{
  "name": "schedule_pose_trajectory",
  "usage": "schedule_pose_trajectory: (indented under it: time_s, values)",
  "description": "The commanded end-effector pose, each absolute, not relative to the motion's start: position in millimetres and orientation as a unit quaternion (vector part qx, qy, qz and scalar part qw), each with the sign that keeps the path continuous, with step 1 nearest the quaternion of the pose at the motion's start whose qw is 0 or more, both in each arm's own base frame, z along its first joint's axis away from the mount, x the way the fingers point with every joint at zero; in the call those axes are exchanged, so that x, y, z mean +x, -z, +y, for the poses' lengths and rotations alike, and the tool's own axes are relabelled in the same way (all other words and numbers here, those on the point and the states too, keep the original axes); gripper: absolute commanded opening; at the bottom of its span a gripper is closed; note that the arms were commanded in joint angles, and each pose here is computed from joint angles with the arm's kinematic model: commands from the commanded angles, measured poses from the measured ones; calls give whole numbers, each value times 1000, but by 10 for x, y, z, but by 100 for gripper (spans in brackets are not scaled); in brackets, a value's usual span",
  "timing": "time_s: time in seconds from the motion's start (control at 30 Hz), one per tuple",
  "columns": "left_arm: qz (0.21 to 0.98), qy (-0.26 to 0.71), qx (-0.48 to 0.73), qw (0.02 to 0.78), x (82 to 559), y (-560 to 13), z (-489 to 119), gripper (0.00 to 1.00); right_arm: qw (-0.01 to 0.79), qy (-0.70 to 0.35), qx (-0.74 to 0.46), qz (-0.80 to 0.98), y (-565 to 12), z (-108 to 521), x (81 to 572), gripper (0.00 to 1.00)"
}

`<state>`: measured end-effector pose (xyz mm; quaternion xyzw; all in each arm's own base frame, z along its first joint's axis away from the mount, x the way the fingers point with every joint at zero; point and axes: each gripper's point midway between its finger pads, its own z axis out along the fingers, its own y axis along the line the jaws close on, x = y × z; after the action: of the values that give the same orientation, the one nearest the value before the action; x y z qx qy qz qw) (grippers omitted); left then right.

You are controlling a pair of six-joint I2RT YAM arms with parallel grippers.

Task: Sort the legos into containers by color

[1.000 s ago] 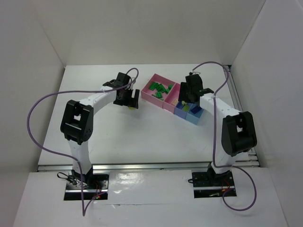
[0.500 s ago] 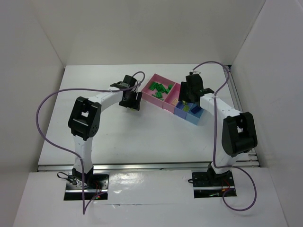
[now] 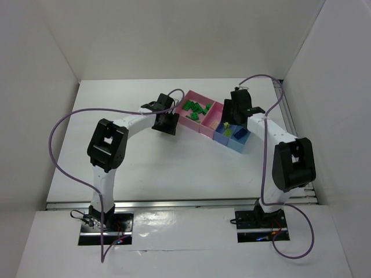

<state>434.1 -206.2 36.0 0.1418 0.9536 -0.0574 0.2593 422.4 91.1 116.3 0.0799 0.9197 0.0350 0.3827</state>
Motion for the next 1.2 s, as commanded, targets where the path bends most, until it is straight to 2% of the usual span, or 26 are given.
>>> schedule_pose_trajectory:
  time_s: [0.0,0.1,0.37,0.47,0.63,0.77,0.8,0.93,1.0,1.17]
  values:
    - [953,50,129,268,4464,-327,-2059,72,408,-51,86,907,-1511,863,4322,66]
    - [954,48,121,271,4550,-332,-2084,77,407,-56,84,908,-1509,884,4318,66]
    - [956,50,80,276,4667,-322,-2134,74,354,-94,44,929,-1229,1099,4325,69]
    - [956,58,76,277,4697,-351,-2176,72,342,-148,22,928,-1205,1303,4297,71]
    - [959,59,78,265,4641,-298,-2168,59,295,-242,-24,924,-1124,1646,4110,75]
    - [954,64,77,281,4629,-532,-2159,37,264,-276,-49,923,-1037,1797,3946,77]
    - [954,69,79,281,4605,-581,-2169,24,253,-288,-53,922,-1010,1831,3883,77]
    - [948,101,48,298,4624,-887,-2080,5,223,-340,-66,911,-1038,2059,3701,77]
    - [947,106,43,301,4606,-988,-2017,0,217,-347,-68,910,-1049,2115,3666,77]
    - [938,127,21,321,4608,-1354,-1892,0,197,-376,-90,901,-1080,2420,3512,77]
